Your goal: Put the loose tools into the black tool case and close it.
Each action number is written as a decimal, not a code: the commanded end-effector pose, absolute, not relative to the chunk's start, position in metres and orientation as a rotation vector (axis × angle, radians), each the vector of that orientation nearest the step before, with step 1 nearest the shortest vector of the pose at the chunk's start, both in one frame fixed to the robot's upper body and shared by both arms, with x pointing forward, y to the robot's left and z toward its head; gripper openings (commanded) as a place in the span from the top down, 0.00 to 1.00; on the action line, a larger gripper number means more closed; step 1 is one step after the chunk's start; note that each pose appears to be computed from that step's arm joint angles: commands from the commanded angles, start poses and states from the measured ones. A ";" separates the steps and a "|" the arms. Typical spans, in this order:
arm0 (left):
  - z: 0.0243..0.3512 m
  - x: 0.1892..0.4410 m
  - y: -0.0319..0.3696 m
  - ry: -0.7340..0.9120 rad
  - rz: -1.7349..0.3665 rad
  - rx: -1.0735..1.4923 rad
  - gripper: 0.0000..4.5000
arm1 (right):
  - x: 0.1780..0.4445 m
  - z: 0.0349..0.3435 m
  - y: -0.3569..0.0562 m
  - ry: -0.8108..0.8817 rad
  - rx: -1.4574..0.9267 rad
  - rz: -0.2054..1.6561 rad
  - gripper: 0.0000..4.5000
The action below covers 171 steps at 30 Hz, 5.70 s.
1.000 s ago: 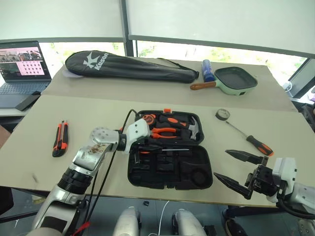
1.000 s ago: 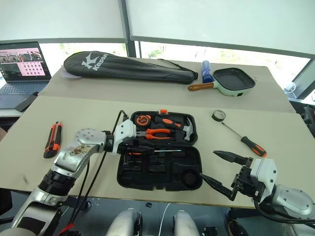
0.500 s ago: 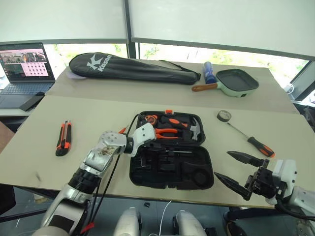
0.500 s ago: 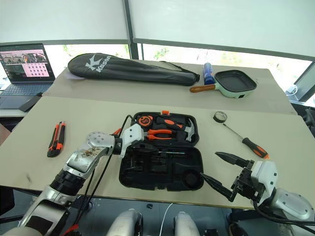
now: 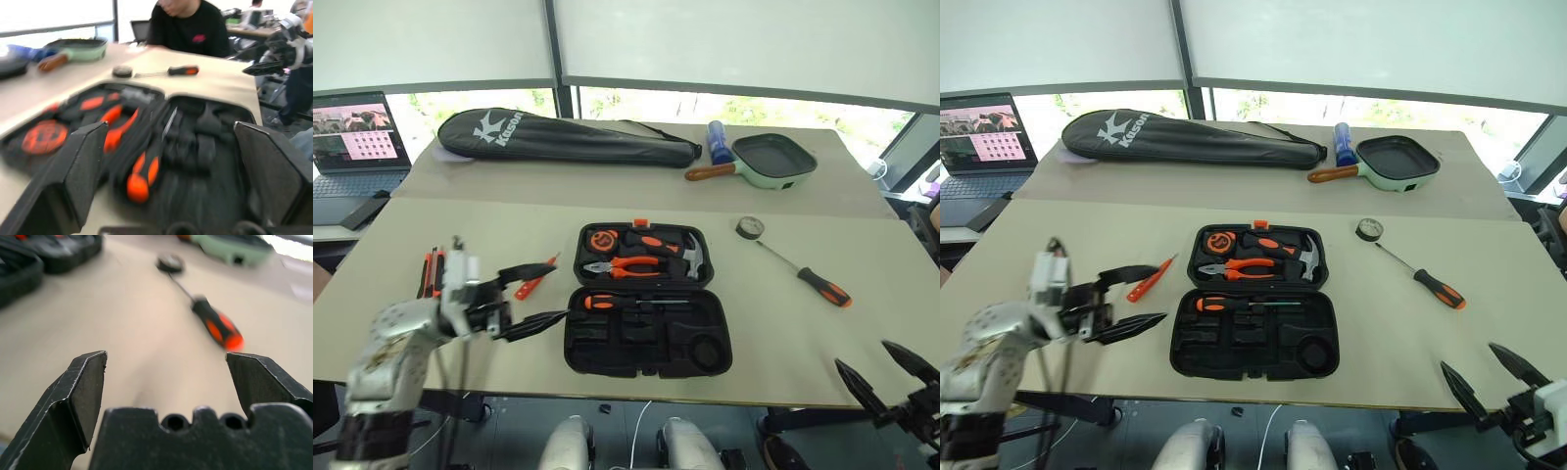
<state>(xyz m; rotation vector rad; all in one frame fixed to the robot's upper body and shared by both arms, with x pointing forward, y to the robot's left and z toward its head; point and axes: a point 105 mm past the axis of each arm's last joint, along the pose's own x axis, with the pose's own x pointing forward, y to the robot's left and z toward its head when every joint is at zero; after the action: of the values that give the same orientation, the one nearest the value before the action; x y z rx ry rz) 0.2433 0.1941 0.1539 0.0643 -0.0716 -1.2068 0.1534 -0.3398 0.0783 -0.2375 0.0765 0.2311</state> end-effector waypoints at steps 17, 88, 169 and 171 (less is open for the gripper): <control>0.167 0.225 0.162 -0.139 -1.355 -0.044 0.02 | 0.323 0.126 -0.371 0.566 -0.412 0.440 0.00; 0.113 0.208 0.218 0.063 -1.262 0.215 0.00 | 0.282 0.127 -0.108 0.708 -0.927 1.338 0.77; 0.129 0.219 0.202 0.046 -1.161 0.215 0.00 | 0.298 0.096 -0.081 0.310 -0.700 1.500 0.99; 0.129 0.218 0.205 0.048 -1.138 0.205 0.00 | 0.295 0.106 -0.080 0.264 -0.669 1.519 0.99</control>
<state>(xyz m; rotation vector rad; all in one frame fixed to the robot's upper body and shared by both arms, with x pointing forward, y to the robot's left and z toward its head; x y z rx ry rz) 0.2199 0.2043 0.1206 0.1903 0.0757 -1.1483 0.2948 -0.0764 0.1092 -0.6699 0.2397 1.5374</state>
